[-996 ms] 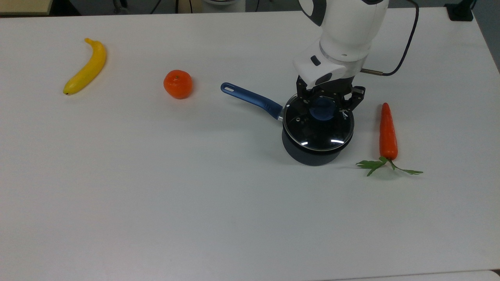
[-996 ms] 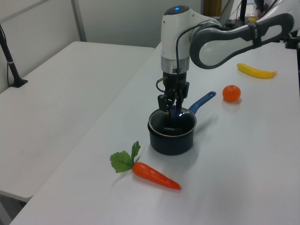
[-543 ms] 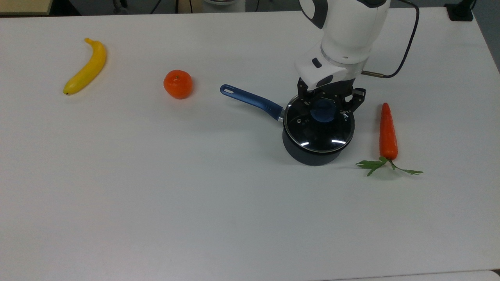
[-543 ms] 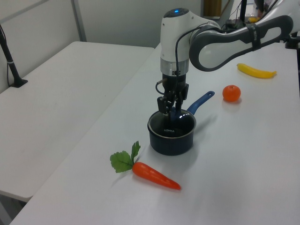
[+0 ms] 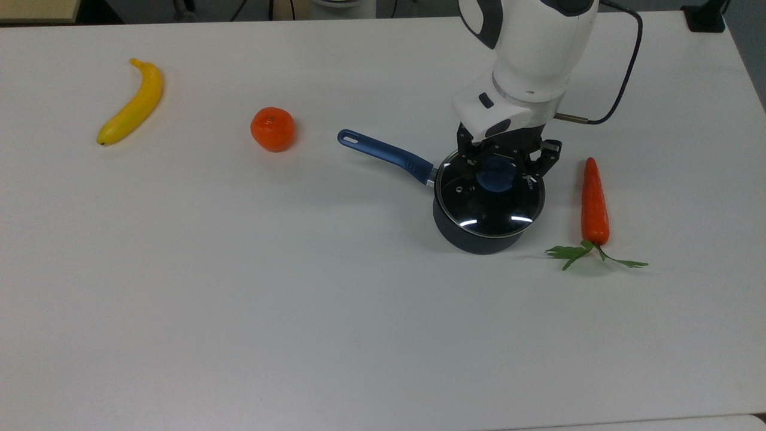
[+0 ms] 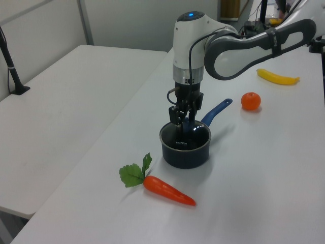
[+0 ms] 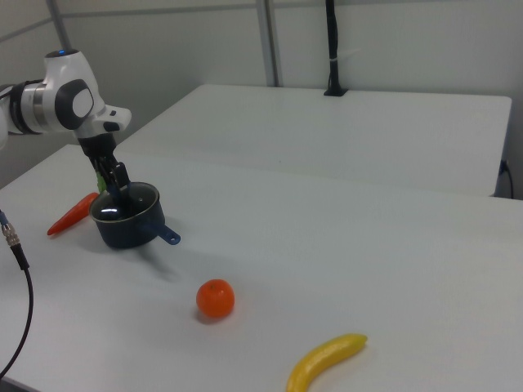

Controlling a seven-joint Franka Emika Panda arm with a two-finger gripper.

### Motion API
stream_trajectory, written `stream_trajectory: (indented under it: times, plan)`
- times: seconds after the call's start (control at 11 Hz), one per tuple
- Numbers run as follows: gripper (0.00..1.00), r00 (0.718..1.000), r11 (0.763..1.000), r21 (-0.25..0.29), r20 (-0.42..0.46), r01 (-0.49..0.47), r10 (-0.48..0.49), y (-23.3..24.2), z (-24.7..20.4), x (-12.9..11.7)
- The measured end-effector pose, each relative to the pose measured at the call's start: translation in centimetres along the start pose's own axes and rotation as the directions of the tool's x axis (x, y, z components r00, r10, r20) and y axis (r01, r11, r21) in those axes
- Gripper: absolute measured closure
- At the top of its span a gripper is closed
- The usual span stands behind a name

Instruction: Close lid

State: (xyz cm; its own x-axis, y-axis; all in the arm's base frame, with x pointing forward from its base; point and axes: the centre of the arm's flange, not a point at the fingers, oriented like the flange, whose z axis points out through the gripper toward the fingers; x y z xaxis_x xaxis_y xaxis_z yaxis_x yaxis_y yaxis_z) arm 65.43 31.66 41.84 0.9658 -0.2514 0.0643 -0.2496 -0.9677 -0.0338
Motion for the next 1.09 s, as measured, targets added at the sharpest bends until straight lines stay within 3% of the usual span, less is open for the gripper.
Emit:
stream_trajectory:
  times: [0.18,0.27,0.54,0.72,1.09]
  plan:
    - [0.06,1.000,1.000,-0.007,0.007,0.002,-0.002,-0.2,0.7,-0.2]
    - [0.00,1.000,1.000,-0.007,0.006,0.001,-0.001,-0.2,0.7,-0.1]
    - [0.00,0.999,0.999,0.018,-0.031,-0.028,0.028,1.6,-2.7,1.5]
    - [0.00,1.000,1.000,0.002,-0.010,-0.022,0.022,4.7,-6.5,2.1]
    - [0.00,0.994,0.997,-0.025,0.071,0.080,-0.078,16.0,-14.9,3.3]
